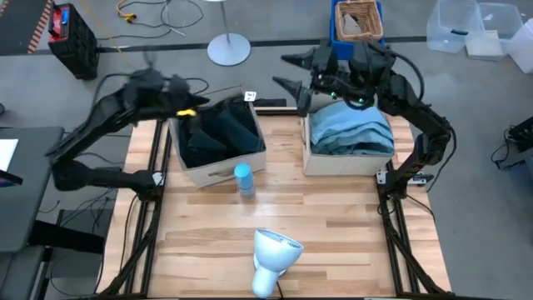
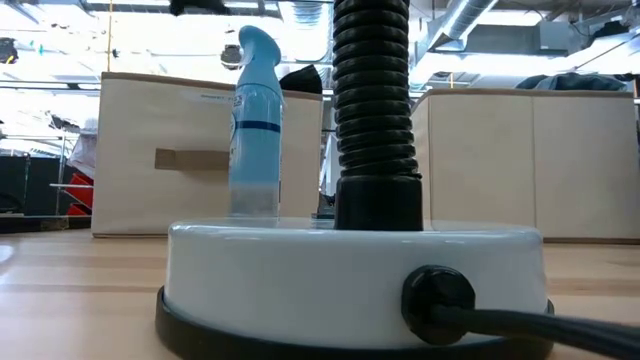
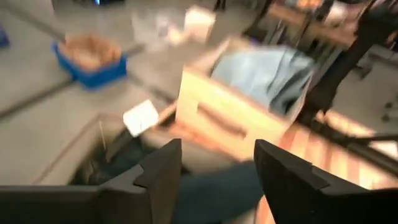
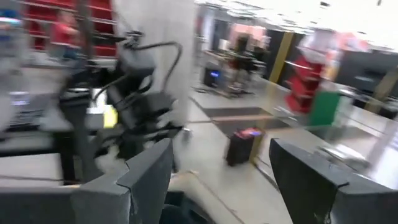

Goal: Sort clothes
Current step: Return to Home Position

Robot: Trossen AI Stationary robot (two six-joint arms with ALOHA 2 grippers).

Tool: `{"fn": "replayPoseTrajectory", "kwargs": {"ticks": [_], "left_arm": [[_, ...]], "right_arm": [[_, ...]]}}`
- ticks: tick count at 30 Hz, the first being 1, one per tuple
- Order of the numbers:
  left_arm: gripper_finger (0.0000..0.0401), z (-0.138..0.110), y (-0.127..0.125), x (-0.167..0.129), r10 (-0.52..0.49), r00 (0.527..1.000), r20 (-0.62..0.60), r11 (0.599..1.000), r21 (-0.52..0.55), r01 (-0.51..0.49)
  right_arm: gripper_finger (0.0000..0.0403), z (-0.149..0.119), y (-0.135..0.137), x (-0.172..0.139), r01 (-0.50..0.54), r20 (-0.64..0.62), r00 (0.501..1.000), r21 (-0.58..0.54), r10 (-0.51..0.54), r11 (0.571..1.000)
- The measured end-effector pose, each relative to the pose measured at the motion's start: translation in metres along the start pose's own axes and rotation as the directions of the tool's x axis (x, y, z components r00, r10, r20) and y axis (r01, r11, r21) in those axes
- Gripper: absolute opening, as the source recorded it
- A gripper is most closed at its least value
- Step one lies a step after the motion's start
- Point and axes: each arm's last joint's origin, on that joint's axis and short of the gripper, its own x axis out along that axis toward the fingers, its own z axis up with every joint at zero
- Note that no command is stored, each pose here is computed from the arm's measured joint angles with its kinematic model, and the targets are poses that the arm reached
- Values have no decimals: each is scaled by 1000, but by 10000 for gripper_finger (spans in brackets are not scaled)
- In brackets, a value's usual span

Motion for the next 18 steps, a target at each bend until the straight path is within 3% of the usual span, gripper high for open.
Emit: {"fn": "replayPoseTrajectory", "kwargs": {"ticks": [5, 12, 18], "left_arm": [[161, -18, -5, -33, -51, 984, 172, 998, 36, 46], [91, -75, -3, -47, -162, 938, 305, 985, -9, 173], [47, -115, 3, -59, -225, 908, 353, 968, -27, 250]], "right_arm": [[285, -11, 23, 14, -123, 61, 991, 37, 121, 992], [285, -44, 54, 19, -198, 12, 980, 143, 198, 970], [285, -62, 67, -20, -85, 2, 996, 210, 87, 974]]}}
